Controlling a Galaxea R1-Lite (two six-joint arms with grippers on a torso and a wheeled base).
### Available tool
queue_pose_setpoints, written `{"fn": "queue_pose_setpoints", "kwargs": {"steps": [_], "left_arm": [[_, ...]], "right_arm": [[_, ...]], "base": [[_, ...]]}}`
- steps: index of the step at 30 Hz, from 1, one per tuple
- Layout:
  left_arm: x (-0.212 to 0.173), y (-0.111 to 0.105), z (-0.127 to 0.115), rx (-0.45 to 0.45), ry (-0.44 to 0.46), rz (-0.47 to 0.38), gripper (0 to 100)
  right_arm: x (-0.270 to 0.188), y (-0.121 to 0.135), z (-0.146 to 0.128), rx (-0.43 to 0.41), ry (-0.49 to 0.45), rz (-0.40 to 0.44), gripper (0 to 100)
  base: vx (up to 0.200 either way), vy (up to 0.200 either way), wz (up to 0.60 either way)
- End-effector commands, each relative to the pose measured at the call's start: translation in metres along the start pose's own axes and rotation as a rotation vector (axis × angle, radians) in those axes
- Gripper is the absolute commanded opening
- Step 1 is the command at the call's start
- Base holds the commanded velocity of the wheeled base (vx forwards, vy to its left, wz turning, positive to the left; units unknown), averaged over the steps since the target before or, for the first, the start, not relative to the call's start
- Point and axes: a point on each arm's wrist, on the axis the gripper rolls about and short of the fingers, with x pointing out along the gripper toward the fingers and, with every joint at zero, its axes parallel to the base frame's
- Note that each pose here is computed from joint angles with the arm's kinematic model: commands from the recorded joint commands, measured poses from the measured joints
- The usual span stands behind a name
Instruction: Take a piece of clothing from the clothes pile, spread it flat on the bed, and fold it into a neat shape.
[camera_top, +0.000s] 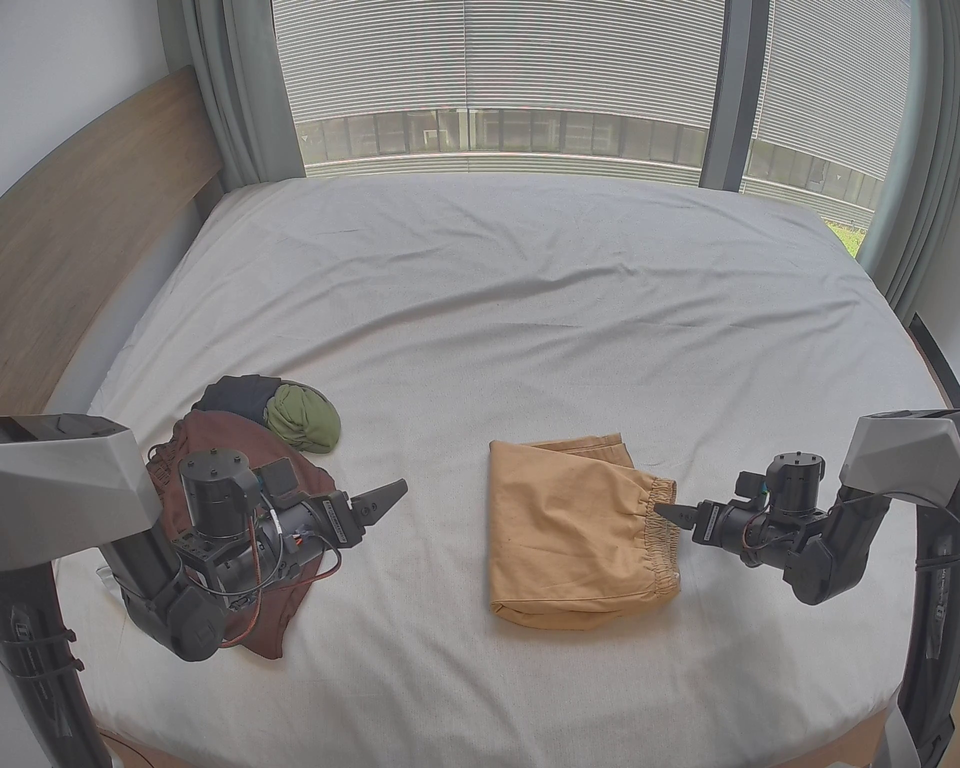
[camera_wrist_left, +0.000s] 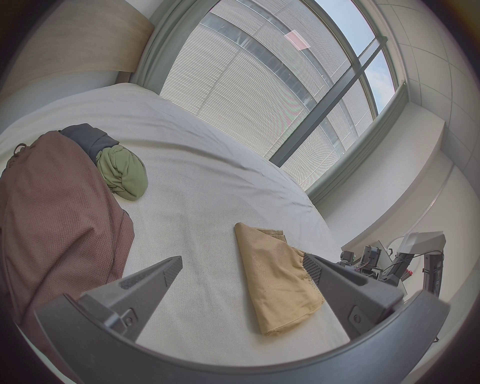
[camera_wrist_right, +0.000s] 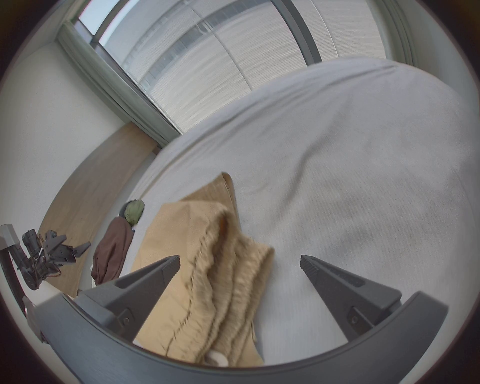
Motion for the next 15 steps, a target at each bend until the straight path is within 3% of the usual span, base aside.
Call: {"fn": "queue_pose_setpoints", "kwargs": {"steps": [1, 5, 15], "left_arm": [[0.001, 0.001, -0.001, -0.002, 0.005, 0.002, 100], [0.001, 0.001, -0.002, -0.002, 0.005, 0.002, 100], [0.002, 0.002, -0.003, 0.000, -0.001, 0.001, 100]], "right_arm": [[-0.014, 0.000, -0.002, 0.018, 0.051, -0.027, 100], [-0.012, 0.001, -0.013, 0.037, 0.120, -0.031, 100], [-0.005, 0.006, -0.028, 0.047, 0.182, -0.020, 100]], "base": [[0.000, 0.000, 0.00], [0.000, 0.000, 0.00], [0.000, 0.000, 0.00]]}}
